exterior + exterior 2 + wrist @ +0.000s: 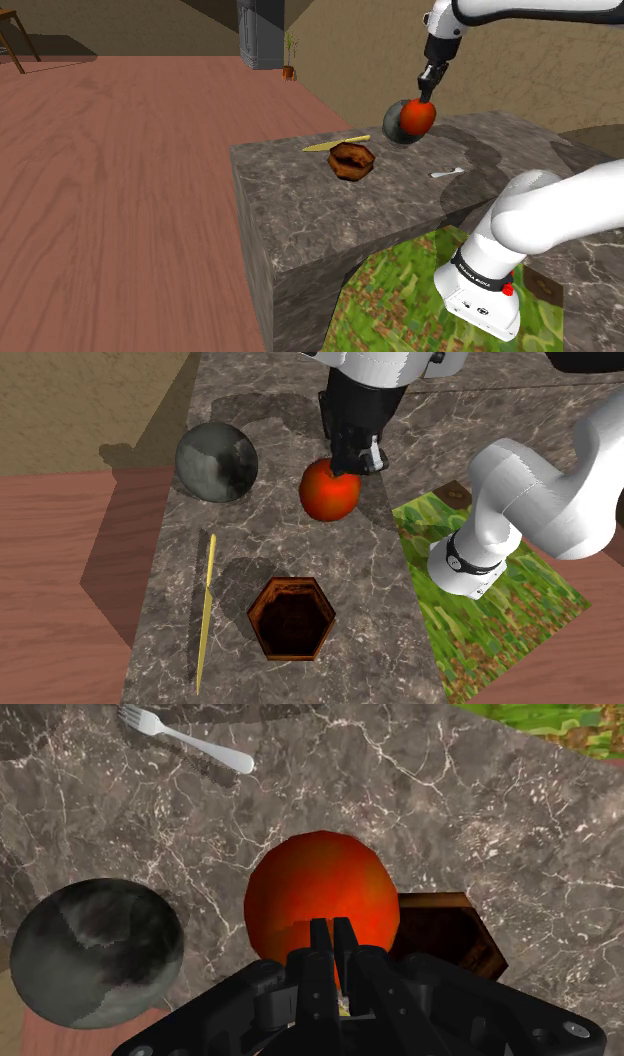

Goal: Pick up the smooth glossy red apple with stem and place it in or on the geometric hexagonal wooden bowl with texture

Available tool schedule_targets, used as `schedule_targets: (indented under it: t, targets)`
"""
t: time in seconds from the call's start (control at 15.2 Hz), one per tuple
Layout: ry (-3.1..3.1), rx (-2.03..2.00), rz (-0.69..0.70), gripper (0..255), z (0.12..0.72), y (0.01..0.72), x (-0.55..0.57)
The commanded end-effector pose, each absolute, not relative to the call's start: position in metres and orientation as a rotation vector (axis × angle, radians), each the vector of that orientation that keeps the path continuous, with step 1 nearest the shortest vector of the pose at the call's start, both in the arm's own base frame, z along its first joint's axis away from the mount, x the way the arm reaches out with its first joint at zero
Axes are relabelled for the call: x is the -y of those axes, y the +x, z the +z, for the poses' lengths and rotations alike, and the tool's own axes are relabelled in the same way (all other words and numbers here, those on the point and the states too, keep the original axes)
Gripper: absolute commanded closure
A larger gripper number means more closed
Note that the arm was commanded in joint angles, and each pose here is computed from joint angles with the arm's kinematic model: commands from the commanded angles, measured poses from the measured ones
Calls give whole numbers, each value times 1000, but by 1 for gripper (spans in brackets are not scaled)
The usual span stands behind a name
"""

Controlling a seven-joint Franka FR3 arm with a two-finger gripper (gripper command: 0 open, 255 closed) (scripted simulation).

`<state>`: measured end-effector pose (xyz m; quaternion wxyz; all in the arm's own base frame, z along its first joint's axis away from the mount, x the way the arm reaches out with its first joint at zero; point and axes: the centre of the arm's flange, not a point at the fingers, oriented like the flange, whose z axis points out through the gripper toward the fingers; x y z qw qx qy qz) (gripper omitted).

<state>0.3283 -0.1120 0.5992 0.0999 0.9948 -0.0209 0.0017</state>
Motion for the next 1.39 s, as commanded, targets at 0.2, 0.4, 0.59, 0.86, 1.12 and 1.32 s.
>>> schedule_targets:
  t: [0.2, 0.4, 0.59, 0.86, 1.12, 1.32]
  targets:
    - [2942, 61, 5, 255, 619, 380, 71]
    - [2942, 61, 5, 255, 629, 410, 48]
    - [2942, 61, 5, 255, 640, 441, 25]
    - [2942, 61, 5, 255, 635, 456, 13]
    - [2942, 61, 5, 255, 614, 456, 13]
    - [2942, 61, 5, 255, 598, 456, 13]
